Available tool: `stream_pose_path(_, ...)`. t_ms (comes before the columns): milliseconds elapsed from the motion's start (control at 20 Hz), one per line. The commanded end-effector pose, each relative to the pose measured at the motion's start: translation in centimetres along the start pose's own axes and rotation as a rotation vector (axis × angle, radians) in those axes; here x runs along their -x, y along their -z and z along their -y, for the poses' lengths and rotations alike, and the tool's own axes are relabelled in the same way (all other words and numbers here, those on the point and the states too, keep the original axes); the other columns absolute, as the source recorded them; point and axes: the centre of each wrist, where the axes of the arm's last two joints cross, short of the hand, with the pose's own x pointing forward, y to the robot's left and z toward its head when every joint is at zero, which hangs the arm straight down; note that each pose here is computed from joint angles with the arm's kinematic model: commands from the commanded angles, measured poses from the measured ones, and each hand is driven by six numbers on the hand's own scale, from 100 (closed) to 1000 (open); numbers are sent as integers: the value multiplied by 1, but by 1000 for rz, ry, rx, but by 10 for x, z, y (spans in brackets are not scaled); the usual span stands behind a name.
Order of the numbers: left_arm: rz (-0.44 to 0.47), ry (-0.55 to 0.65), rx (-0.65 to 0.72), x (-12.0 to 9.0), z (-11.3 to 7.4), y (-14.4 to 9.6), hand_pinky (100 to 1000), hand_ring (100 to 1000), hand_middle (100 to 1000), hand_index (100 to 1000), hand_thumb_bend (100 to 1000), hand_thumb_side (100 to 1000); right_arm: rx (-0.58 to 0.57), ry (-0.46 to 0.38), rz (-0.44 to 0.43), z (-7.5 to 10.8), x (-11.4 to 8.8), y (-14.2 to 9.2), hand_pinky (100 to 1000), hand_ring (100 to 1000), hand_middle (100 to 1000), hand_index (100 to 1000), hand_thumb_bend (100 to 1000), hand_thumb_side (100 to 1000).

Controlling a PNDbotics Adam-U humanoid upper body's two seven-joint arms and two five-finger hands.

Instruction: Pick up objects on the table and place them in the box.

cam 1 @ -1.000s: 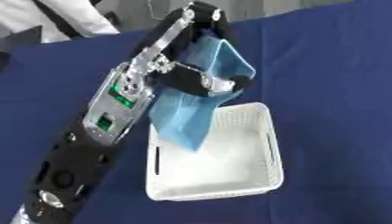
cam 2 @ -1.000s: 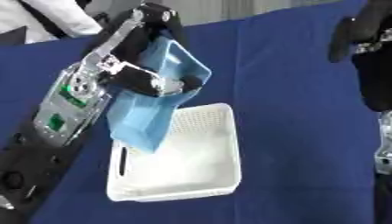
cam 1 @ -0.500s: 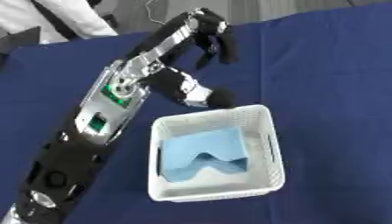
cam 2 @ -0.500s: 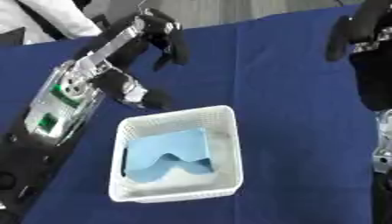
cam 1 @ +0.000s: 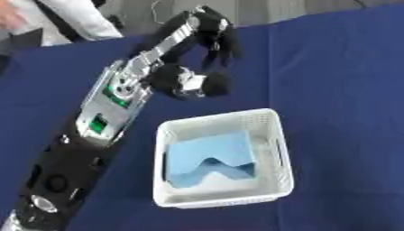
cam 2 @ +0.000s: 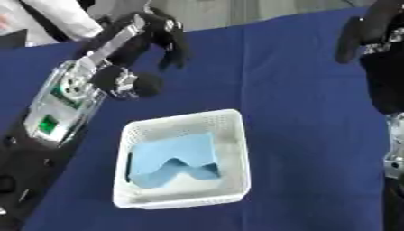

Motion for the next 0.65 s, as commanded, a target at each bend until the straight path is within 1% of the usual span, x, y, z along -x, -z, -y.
stream_pose_path(50, 19, 40, -224, 3, -27, -10, 298, 529, 442, 640, 272, 821, -6, -14, 8, 0, -3, 2, 571, 672, 768, 767, 100, 712)
stream_pose_path(150, 20, 55, -301, 6, -36, -19, 397, 607, 514, 707, 260, 889, -6, -15, 8, 0, -3, 1, 571, 672, 768, 768, 100, 712)
stream_pose_path(200, 25, 66, -322, 7, -39, -22, 409, 616, 522, 714, 260, 894, -6, -16, 9, 0, -3, 1, 570, 672, 768, 768, 100, 712)
stream_pose_path(250, 38, 77, -345, 6, -41, -25, 491, 688, 588, 762, 270, 930, -7, -16, 11, 0, -3, 2, 571, 672, 767, 771, 100, 711)
stream_pose_path(300, 52, 86, -364, 5, -44, -27, 497, 693, 594, 766, 274, 933, -8, -17, 13, 0, -3, 2, 571, 672, 767, 772, 100, 711)
stream_pose_path(350, 73, 91, -392, 4, -46, -28, 539, 731, 637, 797, 299, 955, -8, -17, 17, 0, -3, 2, 570, 673, 767, 779, 100, 711)
stream_pose_path(400, 96, 92, -421, 3, -47, -30, 534, 727, 632, 794, 295, 951, -7, -17, 20, 0, -3, 2, 570, 673, 767, 778, 100, 711)
stream_pose_path(450, 121, 90, -453, 1, -49, -31, 573, 756, 675, 819, 309, 984, -4, -17, 24, 0, -3, 2, 574, 680, 768, 787, 100, 713)
stream_pose_path(500, 147, 86, -489, -1, -50, -32, 579, 759, 681, 822, 307, 990, 1, -17, 28, 0, -3, 1, 576, 684, 768, 791, 100, 714)
stream_pose_path(550, 177, 81, -531, -3, -51, -33, 601, 774, 710, 835, 309, 1000, 6, -17, 32, 1, -3, 1, 591, 707, 774, 810, 100, 718)
stream_pose_path(600, 201, 80, -568, -4, -52, -34, 594, 769, 702, 831, 309, 1000, 12, -19, 35, 1, -3, 1, 585, 698, 770, 804, 100, 717)
stream_pose_path(650, 227, 82, -608, -6, -54, -35, 624, 786, 733, 845, 310, 1000, 19, -23, 39, 1, -4, 1, 614, 738, 795, 835, 100, 722)
